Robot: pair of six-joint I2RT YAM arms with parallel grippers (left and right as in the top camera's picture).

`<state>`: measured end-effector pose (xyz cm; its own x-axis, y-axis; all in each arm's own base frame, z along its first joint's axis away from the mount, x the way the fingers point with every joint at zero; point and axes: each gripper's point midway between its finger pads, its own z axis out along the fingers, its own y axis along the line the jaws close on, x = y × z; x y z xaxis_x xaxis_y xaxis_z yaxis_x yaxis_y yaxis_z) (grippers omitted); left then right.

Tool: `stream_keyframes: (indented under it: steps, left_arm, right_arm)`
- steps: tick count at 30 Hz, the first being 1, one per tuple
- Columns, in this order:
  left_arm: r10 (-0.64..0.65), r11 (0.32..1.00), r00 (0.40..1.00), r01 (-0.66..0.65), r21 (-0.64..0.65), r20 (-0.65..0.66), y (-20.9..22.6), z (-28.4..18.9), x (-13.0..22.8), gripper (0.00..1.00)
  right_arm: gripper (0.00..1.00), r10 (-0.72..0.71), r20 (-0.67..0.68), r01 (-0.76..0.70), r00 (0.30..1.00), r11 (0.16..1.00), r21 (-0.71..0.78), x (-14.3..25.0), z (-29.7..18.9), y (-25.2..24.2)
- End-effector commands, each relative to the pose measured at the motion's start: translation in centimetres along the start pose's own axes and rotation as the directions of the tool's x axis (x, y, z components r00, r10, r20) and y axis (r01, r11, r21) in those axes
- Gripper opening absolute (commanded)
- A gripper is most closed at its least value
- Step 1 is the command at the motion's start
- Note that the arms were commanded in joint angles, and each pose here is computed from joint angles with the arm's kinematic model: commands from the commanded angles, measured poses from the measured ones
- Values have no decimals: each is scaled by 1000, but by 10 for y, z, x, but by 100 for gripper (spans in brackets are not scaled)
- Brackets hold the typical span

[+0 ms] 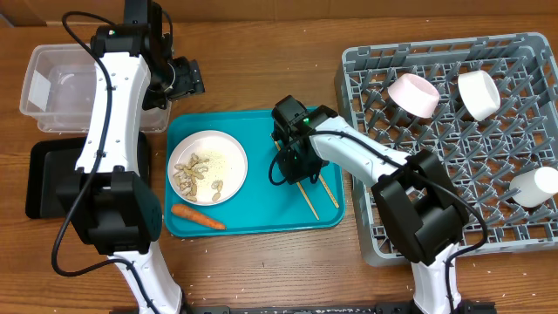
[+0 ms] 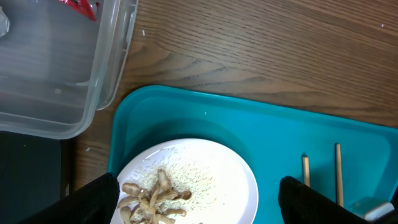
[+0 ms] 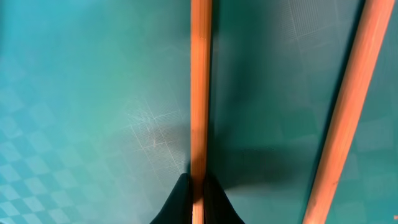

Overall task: Sort waste into correct bins and load items into the dishwasher
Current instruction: 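Carry the chopstick to the rack's left edge and release it, then return the right gripper to the remaining chopstick and grasp it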

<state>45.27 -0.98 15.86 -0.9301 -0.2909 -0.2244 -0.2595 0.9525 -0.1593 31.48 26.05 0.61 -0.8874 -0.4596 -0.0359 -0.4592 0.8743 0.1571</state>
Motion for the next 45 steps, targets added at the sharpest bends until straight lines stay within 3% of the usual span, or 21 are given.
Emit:
stream_keyframes:
  steps: [1, 5, 9, 13, 16, 23, 30, 37, 38, 41, 45]
  left_arm:
    - [-12, 1000, 1000, 12, 14, 12, -1, -3, -4, 84]
    - [-12, 1000, 1000, 12, 14, 12, -1, -3, -3, 83]
    - [-12, 1000, 1000, 12, 14, 12, -2, -3, -3, 84]
    - [-12, 1000, 1000, 12, 14, 12, -1, -3, -4, 84]
    - [-12, 1000, 1000, 12, 15, 13, -1, -3, -4, 84]
    - [-11, 1000, 1000, 11, 15, 16, -2, -3, -4, 84]
    - [-10, 1000, 1000, 10, 16, 16, -3, -3, -4, 84]
    - [-10, 1000, 1000, 10, 16, 14, -2, -3, -4, 84]
    - [-10, 1000, 1000, 10, 15, 12, -2, -3, -3, 84]
    - [-8, 1000, 1000, 7, 16, 13, -4, -3, -3, 84]
    - [-6, 1000, 1000, 6, 17, 15, -4, -3, -4, 84]
  right_arm:
    - [4, 9, -35, -9, 999, 1000, 12, -1, 4, -3]
    - [4, 19, 64, -19, 998, 1000, -1, -26, -42, -3]
    - [4, 54, 264, -56, 963, 998, -1, -54, -122, -21]
    - [4, 114, 396, -163, 911, 982, 92, -51, -185, -71]
    - [4, 175, 402, -254, 899, 955, 153, -33, -203, -109]
    - [4, 328, 270, -378, 905, 912, 159, 13, -180, -167]
    - [4, 362, 154, -379, 919, 921, 95, 37, -140, -157]
    - [4, 340, 143, -353, 930, 932, 78, 37, -121, -147]
    - [8, 339, 146, -353, 929, 932, 78, 36, -121, -147]
    - [32, 337, 158, -352, 928, 933, 77, 33, -122, -148]
    - [33, 336, 163, -352, 928, 933, 76, 32, -122, -148]
